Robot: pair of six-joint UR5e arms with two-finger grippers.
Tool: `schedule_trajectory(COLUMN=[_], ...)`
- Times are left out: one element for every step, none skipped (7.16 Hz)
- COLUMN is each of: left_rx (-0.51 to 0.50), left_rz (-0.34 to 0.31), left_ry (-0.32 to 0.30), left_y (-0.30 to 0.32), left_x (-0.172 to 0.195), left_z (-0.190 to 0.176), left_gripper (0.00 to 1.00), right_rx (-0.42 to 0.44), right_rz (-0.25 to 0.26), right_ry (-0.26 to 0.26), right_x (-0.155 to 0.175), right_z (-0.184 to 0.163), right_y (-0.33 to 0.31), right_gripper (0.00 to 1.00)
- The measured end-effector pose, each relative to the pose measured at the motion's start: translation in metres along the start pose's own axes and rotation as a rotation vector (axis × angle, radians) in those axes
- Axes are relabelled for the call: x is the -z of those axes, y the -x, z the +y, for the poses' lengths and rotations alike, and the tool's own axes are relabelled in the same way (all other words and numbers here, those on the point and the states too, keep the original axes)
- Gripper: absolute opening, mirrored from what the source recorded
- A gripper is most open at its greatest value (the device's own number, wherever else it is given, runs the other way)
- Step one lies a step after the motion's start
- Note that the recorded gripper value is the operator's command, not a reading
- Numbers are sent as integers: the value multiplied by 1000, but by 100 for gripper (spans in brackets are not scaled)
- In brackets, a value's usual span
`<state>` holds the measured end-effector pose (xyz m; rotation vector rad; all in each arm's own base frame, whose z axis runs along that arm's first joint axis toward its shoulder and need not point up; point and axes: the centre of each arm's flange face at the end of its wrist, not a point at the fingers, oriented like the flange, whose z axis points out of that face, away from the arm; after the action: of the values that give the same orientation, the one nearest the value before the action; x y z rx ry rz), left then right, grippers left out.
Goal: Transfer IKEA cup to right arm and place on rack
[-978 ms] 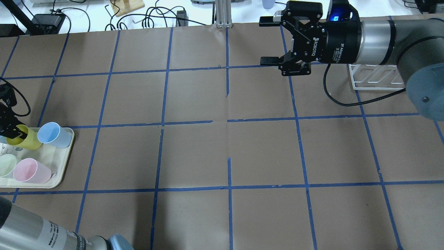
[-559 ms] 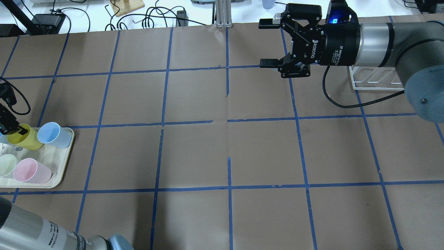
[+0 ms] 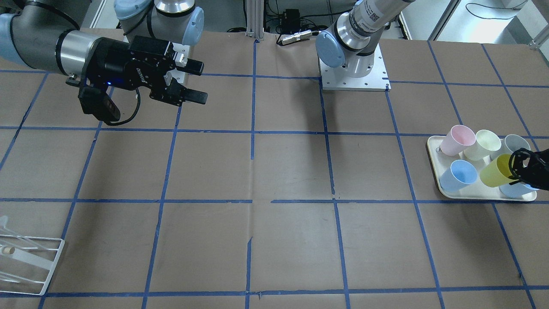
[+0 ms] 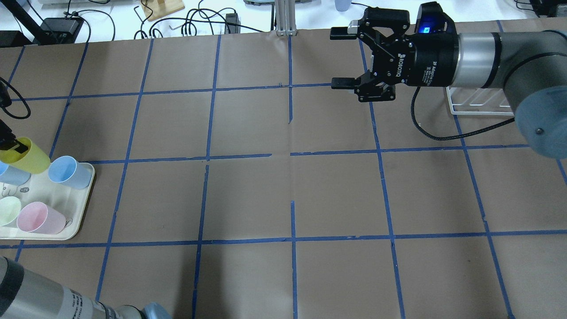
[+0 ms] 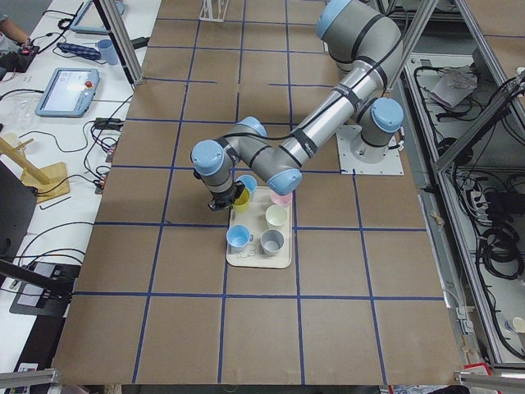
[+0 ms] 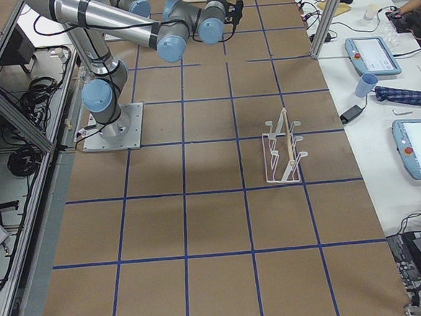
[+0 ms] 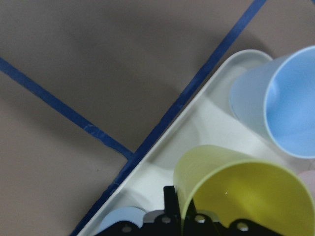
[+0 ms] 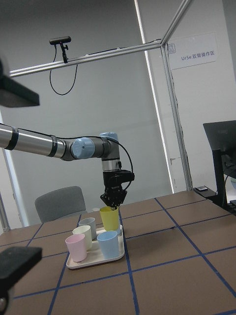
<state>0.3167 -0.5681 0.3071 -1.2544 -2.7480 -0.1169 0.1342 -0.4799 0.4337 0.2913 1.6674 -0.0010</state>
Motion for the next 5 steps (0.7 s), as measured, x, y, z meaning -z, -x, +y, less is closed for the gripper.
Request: schedule_trajectory(left_rx=[49, 129, 226, 334, 447], left_rz=[32, 98, 176, 263, 373], left_ry=[4, -2, -24, -51, -83], left_y=[-18, -46, -77, -112, -151], left_x=[28, 51, 68, 83, 96], left_z=[-17, -34, -50, -68, -92], left_gripper=[0, 0, 0, 0, 0], right_rx=[1, 9, 44, 86, 101], right_rz=[1, 1, 1, -10, -34], right_ry=[0, 0, -4, -9, -13], right_x=[0, 0, 0, 1, 0], right_z=[0, -1, -2, -2, -2], right_y=[-1, -1, 2, 5, 6], right_gripper=[100, 100, 100, 100, 100])
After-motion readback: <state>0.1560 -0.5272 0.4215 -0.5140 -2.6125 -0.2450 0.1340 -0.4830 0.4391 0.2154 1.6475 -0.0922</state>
